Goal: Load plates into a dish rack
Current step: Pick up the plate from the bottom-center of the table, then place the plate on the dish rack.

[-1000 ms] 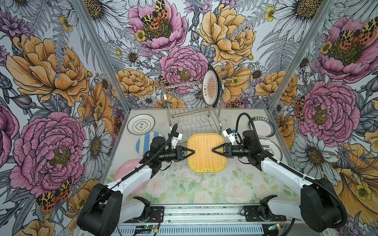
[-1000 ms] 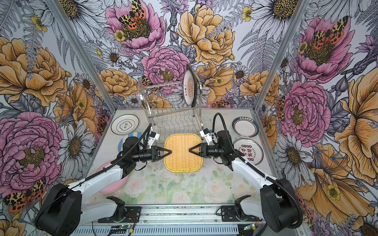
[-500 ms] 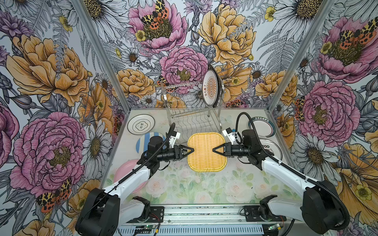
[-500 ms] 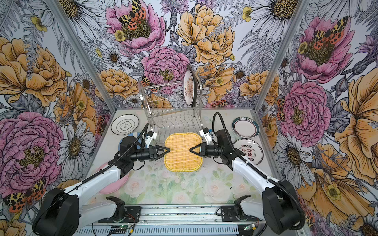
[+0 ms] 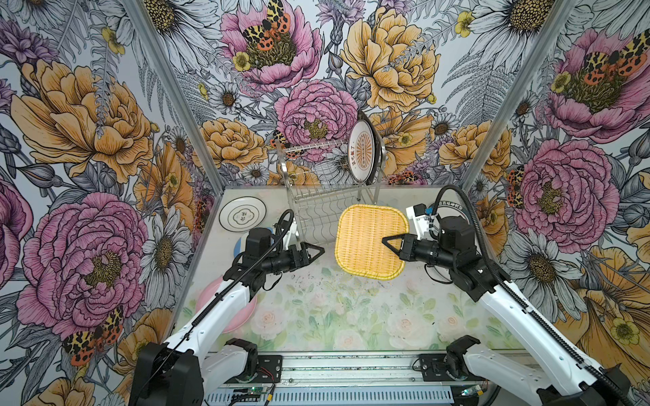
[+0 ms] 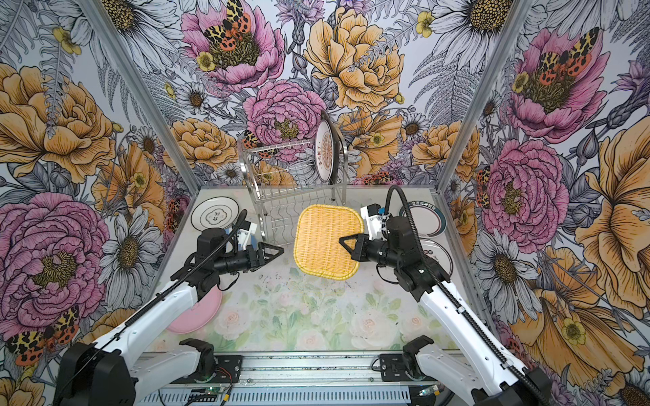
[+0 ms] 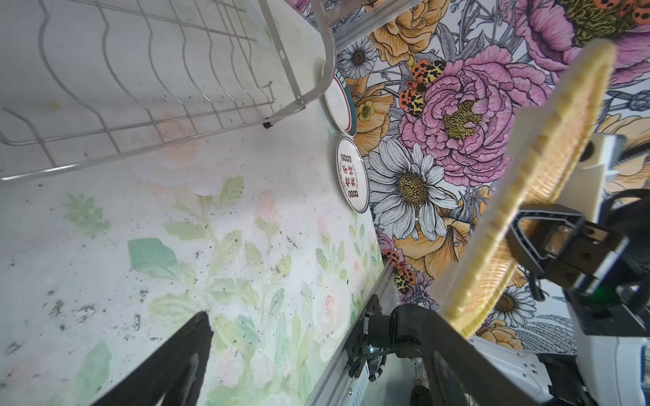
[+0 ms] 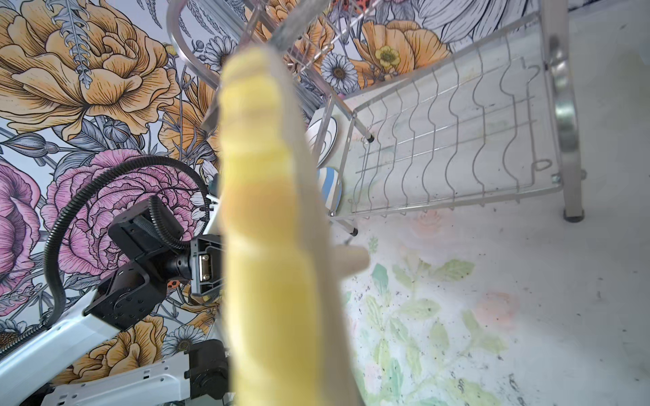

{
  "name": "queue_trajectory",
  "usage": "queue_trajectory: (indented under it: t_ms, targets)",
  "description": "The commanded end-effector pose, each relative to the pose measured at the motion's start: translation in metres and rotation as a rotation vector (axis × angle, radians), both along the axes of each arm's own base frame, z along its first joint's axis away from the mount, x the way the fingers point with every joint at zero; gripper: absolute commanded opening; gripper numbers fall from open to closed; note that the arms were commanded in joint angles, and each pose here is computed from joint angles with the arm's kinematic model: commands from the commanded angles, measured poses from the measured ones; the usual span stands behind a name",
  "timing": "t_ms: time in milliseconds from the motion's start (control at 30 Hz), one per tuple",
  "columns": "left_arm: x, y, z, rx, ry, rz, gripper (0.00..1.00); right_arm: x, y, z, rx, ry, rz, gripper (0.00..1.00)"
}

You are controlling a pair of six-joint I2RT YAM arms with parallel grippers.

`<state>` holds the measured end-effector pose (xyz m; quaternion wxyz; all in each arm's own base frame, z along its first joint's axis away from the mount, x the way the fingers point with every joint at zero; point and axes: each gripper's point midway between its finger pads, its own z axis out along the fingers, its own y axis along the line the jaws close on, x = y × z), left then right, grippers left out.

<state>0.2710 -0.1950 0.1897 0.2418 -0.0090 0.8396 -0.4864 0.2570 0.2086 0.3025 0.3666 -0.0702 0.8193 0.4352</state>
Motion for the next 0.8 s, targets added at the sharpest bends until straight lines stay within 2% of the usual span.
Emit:
queue_trajectory:
  t_ms: [0, 133, 400, 767]
  targets:
    - [0.01, 0.009, -0.005, 0.075, -0.026, 0.049, 0.94, 0.002, -0.012, 0.053, -0.039, -0.17, -0.082, 0.0]
    - [0.013, 0.008, -0.009, 0.098, -0.029, 0.058, 0.94, 0.005, -0.016, 0.094, -0.064, -0.27, -0.158, 0.0]
    - [0.015, 0.002, -0.015, 0.111, -0.028, 0.054, 0.96, 0.036, -0.011, 0.166, -0.137, -0.446, -0.314, 0.0]
    - [0.014, -0.001, -0.023, 0.091, -0.019, 0.067, 0.98, 0.103, 0.018, 0.222, -0.238, -0.599, -0.539, 0.0]
